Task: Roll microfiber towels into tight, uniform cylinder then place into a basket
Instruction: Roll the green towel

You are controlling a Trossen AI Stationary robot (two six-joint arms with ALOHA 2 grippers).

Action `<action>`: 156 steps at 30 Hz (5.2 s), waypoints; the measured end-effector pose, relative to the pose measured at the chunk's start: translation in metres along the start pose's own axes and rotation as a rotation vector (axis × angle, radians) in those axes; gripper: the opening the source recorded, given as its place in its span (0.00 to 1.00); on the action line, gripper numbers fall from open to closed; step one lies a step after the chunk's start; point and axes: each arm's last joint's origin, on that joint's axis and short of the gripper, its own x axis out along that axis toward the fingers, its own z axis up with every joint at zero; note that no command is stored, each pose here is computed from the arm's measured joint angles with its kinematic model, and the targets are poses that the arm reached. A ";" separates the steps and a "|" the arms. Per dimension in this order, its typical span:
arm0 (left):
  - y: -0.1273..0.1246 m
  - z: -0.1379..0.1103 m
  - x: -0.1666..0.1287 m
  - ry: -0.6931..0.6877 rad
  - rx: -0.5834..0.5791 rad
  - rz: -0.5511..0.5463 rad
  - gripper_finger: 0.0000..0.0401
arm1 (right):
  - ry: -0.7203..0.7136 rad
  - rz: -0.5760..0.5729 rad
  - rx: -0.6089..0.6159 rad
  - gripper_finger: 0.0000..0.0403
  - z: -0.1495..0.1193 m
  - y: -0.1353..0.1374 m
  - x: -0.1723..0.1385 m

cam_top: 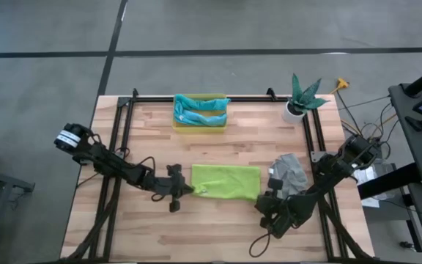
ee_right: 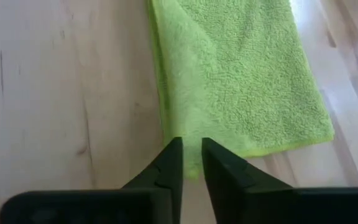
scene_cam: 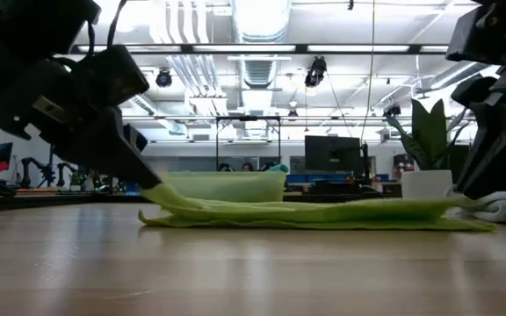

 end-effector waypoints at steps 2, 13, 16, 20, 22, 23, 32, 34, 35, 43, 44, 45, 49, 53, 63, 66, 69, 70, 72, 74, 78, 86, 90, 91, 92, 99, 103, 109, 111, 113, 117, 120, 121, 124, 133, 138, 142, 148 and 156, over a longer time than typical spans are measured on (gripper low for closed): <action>-0.002 0.002 0.001 -0.027 0.030 -0.013 0.07 | 0.002 -0.001 0.004 0.19 0.000 0.000 0.000; -0.011 0.000 -0.002 -0.035 0.147 -0.047 0.23 | -0.008 0.008 0.018 0.38 0.001 0.001 0.000; -0.013 -0.002 -0.005 -0.023 0.155 -0.050 0.24 | -0.009 0.005 0.016 0.38 -0.001 0.000 0.001; -0.013 -0.005 -0.010 0.001 0.228 -0.027 0.24 | 0.006 -0.008 -0.003 0.39 -0.007 -0.003 0.005; -0.018 -0.006 -0.012 -0.008 0.340 -0.033 0.24 | 0.029 -0.001 -0.035 0.39 -0.011 -0.004 0.006; -0.021 -0.007 -0.013 -0.012 0.411 -0.043 0.24 | 0.037 0.003 -0.055 0.39 -0.013 -0.004 0.007; -0.045 -0.020 -0.006 -0.020 0.916 0.074 0.20 | 0.025 0.038 -0.229 0.40 -0.015 0.000 0.006; -0.049 -0.021 0.001 -0.008 0.961 0.120 0.19 | 0.017 0.048 -0.277 0.40 -0.015 0.001 0.005; -0.051 -0.020 0.004 -0.003 0.979 0.134 0.19 | 0.011 0.054 -0.312 0.40 -0.016 0.002 0.004; -0.071 -0.007 0.025 0.111 1.030 0.145 0.19 | -0.009 0.069 -0.599 0.40 -0.019 0.007 -0.001; -0.071 -0.005 0.025 0.143 1.015 0.150 0.19 | -0.006 0.066 -0.597 0.40 -0.018 0.006 0.000; -0.071 -0.001 0.025 0.169 0.997 0.155 0.19 | -0.004 0.063 -0.596 0.40 -0.018 0.005 0.001; -0.071 0.011 0.026 0.211 0.961 0.172 0.19 | 0.009 0.048 -0.641 0.40 -0.017 0.000 0.007; -0.071 0.016 0.028 0.206 0.928 0.123 0.19 | 0.037 0.081 -0.619 0.40 -0.014 -0.005 0.013; -0.065 0.017 0.030 0.212 0.912 0.129 0.19 | 0.073 0.217 -0.504 0.32 0.001 -0.018 0.034; -0.065 0.018 0.030 0.209 0.910 0.129 0.19 | 0.091 0.272 -0.469 0.27 0.005 -0.021 0.038; -0.065 0.017 0.030 0.208 0.909 0.129 0.19 | 0.103 0.290 -0.438 0.22 0.007 -0.023 0.040; -0.065 0.017 0.030 0.208 0.909 0.129 0.19 | 0.104 0.290 -0.435 0.20 0.007 -0.023 0.040; -0.065 0.017 0.030 0.208 0.905 0.130 0.19 | 0.105 0.290 -0.428 0.18 0.007 -0.022 0.040; -0.066 0.018 0.030 0.205 0.891 0.131 0.19 | 0.109 0.288 -0.401 0.17 0.007 -0.023 0.040; -0.066 0.019 0.030 0.199 0.880 0.131 0.19 | 0.116 0.277 -0.329 0.17 0.006 -0.023 0.041; -0.066 0.019 0.030 0.198 0.877 0.132 0.19 | 0.019 0.325 -0.345 0.04 0.007 -0.010 0.037; -0.067 0.020 0.030 0.192 0.876 0.131 0.19 | -0.003 0.336 -0.340 0.02 0.007 -0.006 0.034; -0.067 0.020 0.030 0.189 0.875 0.131 0.19 | -0.008 0.338 -0.335 0.02 0.006 -0.005 0.033; -0.068 0.021 0.030 0.185 0.873 0.131 0.19 | -0.015 0.344 -0.334 0.02 0.007 -0.004 0.032; -0.072 0.028 0.031 0.099 0.834 0.119 0.19 | -0.128 0.398 -0.357 0.02 0.030 0.012 0.009; -0.076 0.031 0.031 0.089 0.828 0.089 0.19 | -0.196 0.406 -0.339 0.02 0.051 0.018 -0.004; -0.080 0.027 0.033 0.096 0.837 0.070 0.20 | -0.238 0.427 -0.292 0.02 0.066 0.021 -0.014; -0.079 0.022 0.036 0.113 0.818 0.071 0.23 | -0.228 0.452 -0.268 0.02 0.067 0.022 -0.015; -0.079 0.017 0.039 0.137 0.807 0.064 0.27 | -0.209 0.483 -0.248 0.02 0.066 0.023 -0.015; -0.080 0.007 0.049 0.174 0.825 0.059 0.39 | -0.193 0.493 -0.239 0.02 0.062 0.027 -0.015; -0.082 0.008 0.052 0.191 0.843 0.118 0.47 | -0.192 0.495 -0.243 0.02 0.061 0.028 -0.015; -0.081 0.008 0.052 0.202 0.851 0.144 0.49 | -0.193 0.496 -0.243 0.02 0.061 0.028 -0.015; -0.080 0.010 0.051 0.205 0.858 0.170 0.54 | -0.196 0.494 -0.247 0.02 0.060 0.029 -0.016; -0.084 0.015 0.053 0.194 0.852 0.160 0.55 | -0.328 0.417 -0.246 0.02 0.084 0.033 -0.035; -0.086 0.018 0.053 0.172 0.839 0.156 0.55 | -0.354 0.397 -0.239 0.02 0.095 0.032 -0.042; -0.089 0.022 0.055 0.115 0.805 0.118 0.55 | -0.354 0.336 -0.233 0.02 0.098 0.029 -0.042; -0.096 0.029 0.055 0.064 0.775 0.047 0.55 | -0.364 0.290 -0.218 0.02 0.101 0.025 -0.040; -0.105 0.032 0.053 0.019 0.735 0.024 0.55 | -0.388 0.200 -0.191 0.02 0.104 0.020 -0.037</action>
